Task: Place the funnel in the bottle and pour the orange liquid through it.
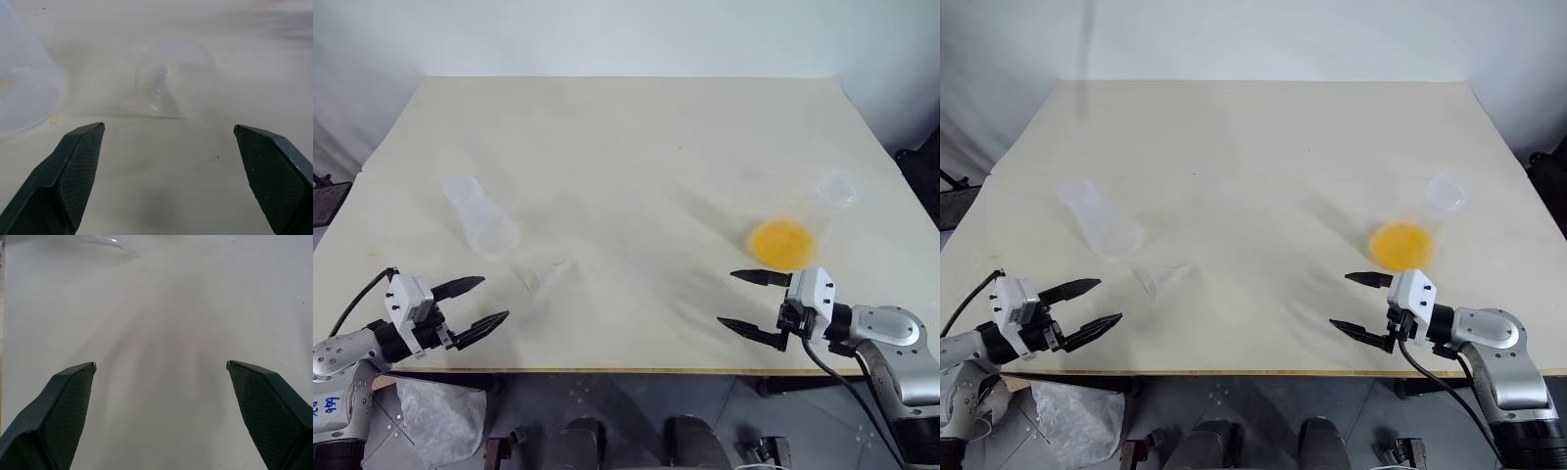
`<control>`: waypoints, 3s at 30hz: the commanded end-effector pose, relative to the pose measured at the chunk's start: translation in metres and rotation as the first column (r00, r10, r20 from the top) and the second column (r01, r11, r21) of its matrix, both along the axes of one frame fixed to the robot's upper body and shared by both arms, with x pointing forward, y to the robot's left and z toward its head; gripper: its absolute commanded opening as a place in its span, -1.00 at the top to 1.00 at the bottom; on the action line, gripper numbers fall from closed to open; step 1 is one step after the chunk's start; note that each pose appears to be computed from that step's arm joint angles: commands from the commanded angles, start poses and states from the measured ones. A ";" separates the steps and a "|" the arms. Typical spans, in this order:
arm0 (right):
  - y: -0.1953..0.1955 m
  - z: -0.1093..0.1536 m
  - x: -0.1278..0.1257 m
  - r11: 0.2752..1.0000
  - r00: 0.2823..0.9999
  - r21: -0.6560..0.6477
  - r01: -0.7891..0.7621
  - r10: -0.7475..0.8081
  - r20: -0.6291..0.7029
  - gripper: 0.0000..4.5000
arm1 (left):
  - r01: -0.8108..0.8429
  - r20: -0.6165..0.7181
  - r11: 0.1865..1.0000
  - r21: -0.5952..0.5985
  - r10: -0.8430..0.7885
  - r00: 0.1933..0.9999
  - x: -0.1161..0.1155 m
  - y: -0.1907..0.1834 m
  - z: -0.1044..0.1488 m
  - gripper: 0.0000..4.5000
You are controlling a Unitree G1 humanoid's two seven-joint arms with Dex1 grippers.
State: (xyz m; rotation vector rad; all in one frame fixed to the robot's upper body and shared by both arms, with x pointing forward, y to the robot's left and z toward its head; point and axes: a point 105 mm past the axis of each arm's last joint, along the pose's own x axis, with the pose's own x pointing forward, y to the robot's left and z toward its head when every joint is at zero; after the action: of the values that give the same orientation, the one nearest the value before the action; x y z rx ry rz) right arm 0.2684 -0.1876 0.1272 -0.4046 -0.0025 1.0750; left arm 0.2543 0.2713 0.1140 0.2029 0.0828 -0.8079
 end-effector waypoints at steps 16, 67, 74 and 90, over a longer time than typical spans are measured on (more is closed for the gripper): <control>0.008 0.014 0.013 0.999 0.998 0.017 -0.032 0.031 0.052 -0.99 | -0.267 0.055 0.963 -0.033 0.269 0.962 0.000 0.041 0.024 -1.00; 0.057 0.049 -0.006 0.993 0.986 0.101 -0.061 0.044 0.159 -1.00 | -0.119 0.166 0.978 -0.169 0.148 0.975 0.131 0.023 0.097 -0.25; 0.056 0.051 -0.006 0.993 0.986 0.097 -0.071 0.055 0.154 -1.00 | -0.063 0.191 0.986 -0.156 0.093 0.977 0.124 0.023 0.108 -0.23; 0.047 0.052 -0.007 0.991 0.988 0.096 -0.096 0.083 0.128 -1.00 | 0.460 0.220 0.888 -0.005 -0.448 0.867 0.116 -0.118 0.141 -0.23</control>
State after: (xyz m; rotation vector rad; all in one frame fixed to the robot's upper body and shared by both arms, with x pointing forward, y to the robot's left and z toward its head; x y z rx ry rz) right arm 0.2627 -0.1347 0.1687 -0.3847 -0.1538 1.1474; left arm 0.3752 0.1700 0.2370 0.2124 -0.1455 -1.1914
